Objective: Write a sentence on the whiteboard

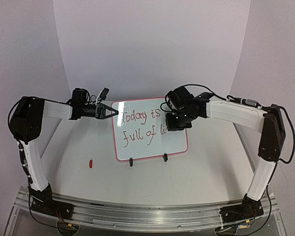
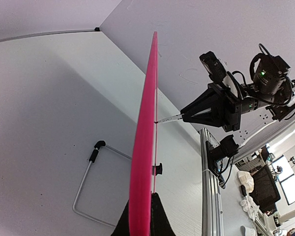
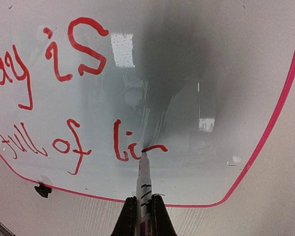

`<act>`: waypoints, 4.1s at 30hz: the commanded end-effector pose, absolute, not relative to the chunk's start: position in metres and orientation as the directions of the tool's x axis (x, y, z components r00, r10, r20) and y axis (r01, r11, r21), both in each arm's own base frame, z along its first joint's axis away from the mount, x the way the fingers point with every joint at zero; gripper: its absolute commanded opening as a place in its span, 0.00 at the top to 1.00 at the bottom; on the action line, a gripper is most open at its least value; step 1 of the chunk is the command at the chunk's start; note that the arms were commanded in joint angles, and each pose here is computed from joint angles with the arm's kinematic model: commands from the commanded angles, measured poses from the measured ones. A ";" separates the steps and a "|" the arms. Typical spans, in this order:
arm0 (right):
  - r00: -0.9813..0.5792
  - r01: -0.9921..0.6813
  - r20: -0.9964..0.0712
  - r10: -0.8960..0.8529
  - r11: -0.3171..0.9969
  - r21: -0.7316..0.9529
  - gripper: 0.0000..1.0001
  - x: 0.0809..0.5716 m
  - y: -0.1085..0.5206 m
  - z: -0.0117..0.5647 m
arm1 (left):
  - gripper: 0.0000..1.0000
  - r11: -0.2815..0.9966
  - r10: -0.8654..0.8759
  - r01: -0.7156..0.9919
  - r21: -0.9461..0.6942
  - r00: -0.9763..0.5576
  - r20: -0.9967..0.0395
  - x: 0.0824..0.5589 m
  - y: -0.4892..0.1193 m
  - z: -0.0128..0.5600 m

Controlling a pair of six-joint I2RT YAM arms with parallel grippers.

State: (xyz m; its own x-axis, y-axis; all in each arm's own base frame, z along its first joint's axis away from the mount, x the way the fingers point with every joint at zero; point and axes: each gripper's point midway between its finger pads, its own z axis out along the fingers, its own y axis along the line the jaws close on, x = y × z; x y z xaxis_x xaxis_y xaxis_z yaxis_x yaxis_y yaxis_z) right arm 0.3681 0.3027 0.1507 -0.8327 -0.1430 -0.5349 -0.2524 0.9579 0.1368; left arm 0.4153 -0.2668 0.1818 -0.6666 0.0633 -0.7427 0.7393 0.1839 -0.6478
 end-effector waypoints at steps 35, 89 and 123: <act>-0.801 -0.211 -0.582 -0.143 0.976 0.050 1.00 0.386 0.291 0.164 | 1.00 0.310 0.080 0.762 -0.568 -0.616 -0.783 0.432 -0.266 0.152; -0.886 -0.194 -0.445 -0.128 0.975 0.106 1.00 0.361 0.293 0.117 | 1.00 0.306 0.079 0.765 -0.566 -0.613 -0.786 0.430 -0.266 0.154; -0.835 -0.284 -0.532 -0.141 0.938 0.197 1.00 0.357 0.310 0.165 | 1.00 0.313 0.081 0.767 -0.560 -0.609 -0.789 0.430 -0.265 0.153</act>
State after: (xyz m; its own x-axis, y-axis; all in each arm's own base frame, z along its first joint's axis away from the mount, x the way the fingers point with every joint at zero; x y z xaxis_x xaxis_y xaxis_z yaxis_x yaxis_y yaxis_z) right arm 0.3476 0.3095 0.1273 -0.8865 -0.1683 -0.4309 -0.2580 0.9531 0.1584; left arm 0.4156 -0.2668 0.1817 -0.6674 0.0625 -0.7420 0.7383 0.1861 -0.6484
